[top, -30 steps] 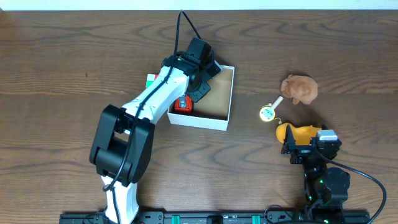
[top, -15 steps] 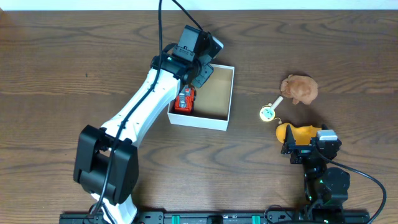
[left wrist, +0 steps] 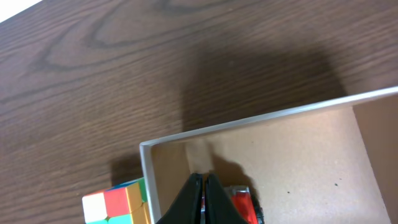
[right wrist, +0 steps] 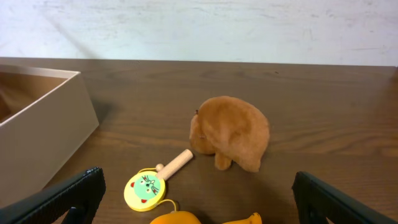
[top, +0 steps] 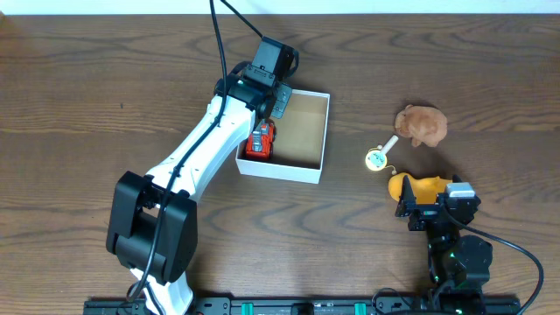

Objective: Pack container
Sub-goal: 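Open the left gripper, release the truck, and raise it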

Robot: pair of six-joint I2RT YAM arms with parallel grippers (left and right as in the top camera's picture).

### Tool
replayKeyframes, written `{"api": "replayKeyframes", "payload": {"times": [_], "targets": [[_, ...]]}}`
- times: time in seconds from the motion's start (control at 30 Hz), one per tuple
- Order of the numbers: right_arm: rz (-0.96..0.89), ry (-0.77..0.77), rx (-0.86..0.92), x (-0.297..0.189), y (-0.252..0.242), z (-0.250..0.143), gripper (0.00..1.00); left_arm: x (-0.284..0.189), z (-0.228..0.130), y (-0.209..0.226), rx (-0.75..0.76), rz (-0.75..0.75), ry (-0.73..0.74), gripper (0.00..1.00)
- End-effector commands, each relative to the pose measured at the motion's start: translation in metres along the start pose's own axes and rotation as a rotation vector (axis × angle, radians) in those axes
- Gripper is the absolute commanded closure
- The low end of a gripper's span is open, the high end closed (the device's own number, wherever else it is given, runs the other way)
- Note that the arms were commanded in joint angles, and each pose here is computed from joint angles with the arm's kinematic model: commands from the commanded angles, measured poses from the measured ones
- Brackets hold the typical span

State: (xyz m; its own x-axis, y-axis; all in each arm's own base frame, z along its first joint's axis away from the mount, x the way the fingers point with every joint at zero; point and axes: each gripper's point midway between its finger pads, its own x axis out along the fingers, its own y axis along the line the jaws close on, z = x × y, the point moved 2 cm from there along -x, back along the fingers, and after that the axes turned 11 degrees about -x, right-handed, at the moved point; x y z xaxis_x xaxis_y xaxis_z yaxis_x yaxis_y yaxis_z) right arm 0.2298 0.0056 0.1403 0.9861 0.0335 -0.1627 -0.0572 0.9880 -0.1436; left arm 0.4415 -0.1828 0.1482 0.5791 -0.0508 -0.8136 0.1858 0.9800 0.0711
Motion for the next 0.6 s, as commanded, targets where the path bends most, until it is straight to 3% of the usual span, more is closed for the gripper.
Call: {"api": "replayKeyframes", "payload": {"times": [0.0, 0.57], "targets": [[-0.002, 0.003, 0.008, 0.0, -0.001, -0.001, 0.01, 0.011, -0.005, 0.007, -0.031, 0.049, 0.023, 0.94], [-0.002, 0.003, 0.008, 0.0, -0.001, -0.001, 0.01, 0.032, -0.031, 0.007, -0.006, 0.07, 0.126, 0.94]]}}
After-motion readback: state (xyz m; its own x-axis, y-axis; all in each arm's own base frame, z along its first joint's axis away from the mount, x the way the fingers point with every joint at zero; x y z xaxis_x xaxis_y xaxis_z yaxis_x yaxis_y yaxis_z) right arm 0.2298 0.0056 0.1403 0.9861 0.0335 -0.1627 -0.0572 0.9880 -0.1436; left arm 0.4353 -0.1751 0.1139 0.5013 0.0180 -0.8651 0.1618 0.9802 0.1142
